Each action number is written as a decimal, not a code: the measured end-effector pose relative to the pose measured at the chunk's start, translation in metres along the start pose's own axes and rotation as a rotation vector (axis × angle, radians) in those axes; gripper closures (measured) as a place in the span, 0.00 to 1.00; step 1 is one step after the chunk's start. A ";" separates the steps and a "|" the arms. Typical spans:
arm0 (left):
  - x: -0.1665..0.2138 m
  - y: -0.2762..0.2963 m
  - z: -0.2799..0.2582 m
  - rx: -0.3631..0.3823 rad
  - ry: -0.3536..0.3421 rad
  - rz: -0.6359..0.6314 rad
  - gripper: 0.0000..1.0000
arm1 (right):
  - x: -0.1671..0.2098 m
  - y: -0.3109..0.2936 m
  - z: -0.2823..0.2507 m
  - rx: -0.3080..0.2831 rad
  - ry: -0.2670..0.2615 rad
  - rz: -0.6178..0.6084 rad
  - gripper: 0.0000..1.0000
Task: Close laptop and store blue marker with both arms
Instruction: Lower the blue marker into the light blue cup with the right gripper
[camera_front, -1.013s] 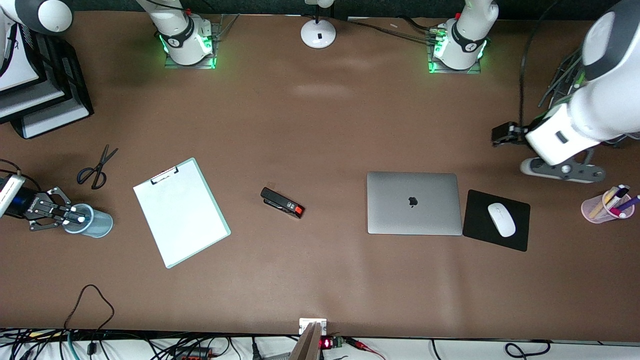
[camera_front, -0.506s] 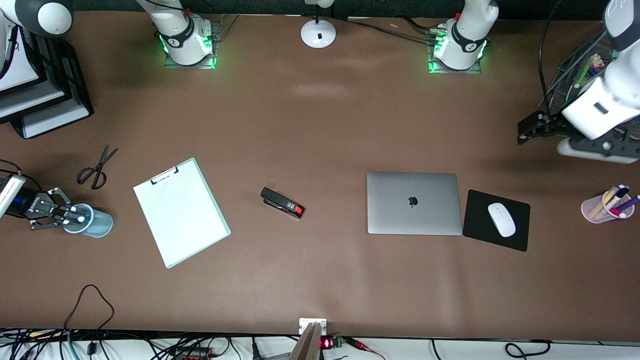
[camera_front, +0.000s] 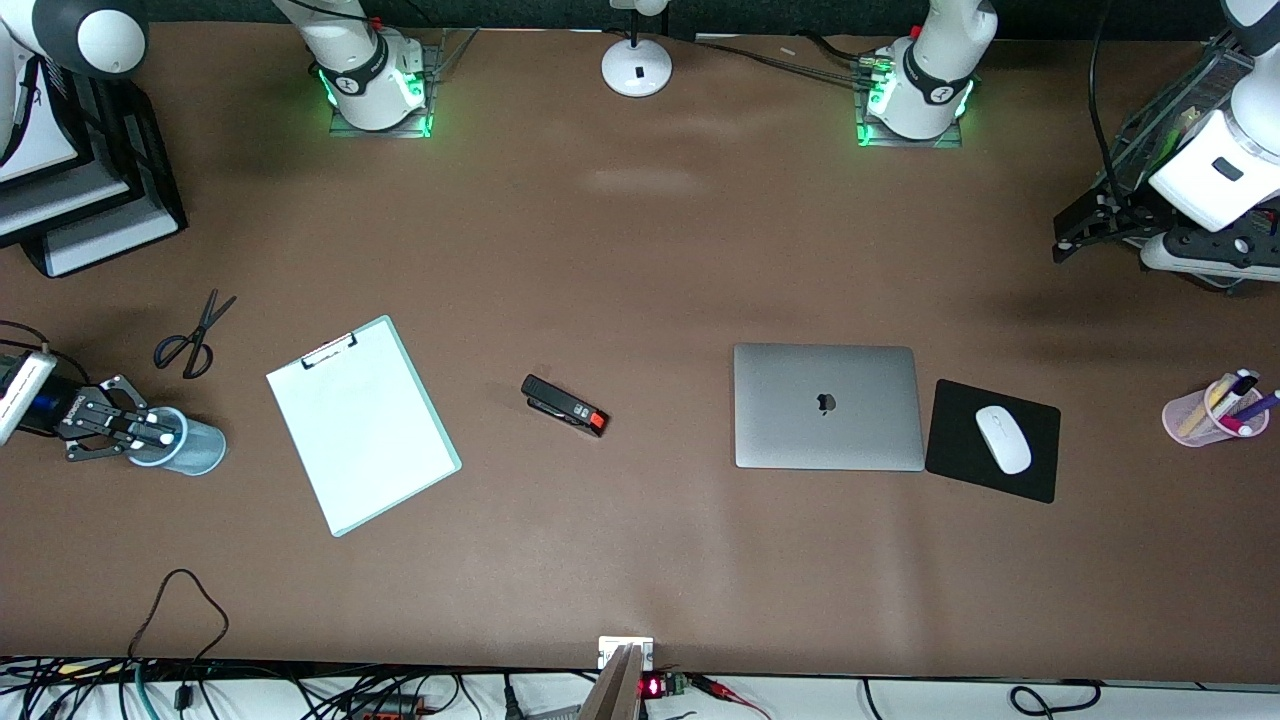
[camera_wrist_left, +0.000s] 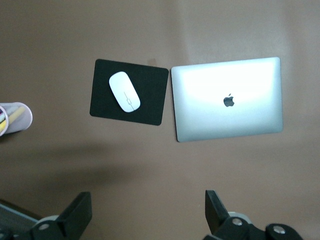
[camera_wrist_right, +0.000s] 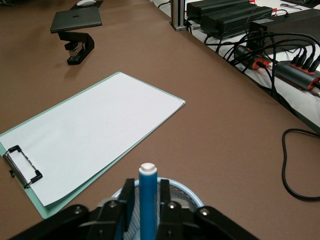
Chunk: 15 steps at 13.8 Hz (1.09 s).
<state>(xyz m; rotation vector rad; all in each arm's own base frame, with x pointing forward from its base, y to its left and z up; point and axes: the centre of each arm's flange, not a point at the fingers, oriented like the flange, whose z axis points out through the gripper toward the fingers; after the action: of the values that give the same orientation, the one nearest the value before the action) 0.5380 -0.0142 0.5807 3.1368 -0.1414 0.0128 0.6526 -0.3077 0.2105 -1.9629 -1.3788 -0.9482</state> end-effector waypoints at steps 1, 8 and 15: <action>0.004 -0.001 -0.002 -0.001 -0.001 -0.001 0.00 | 0.000 0.000 -0.001 -0.002 0.000 -0.001 0.59; 0.016 0.001 0.006 -0.005 -0.023 0.005 0.00 | 0.041 0.005 -0.028 0.011 -0.006 0.070 0.00; 0.016 0.001 0.006 -0.005 -0.029 0.005 0.00 | 0.163 0.004 -0.062 0.094 -0.145 0.111 0.00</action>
<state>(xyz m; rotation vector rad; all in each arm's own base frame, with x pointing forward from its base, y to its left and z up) 0.5543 -0.0165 0.5751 3.1324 -0.1493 -0.0336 0.6788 -0.2658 0.3779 -2.0474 -1.3505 -0.6896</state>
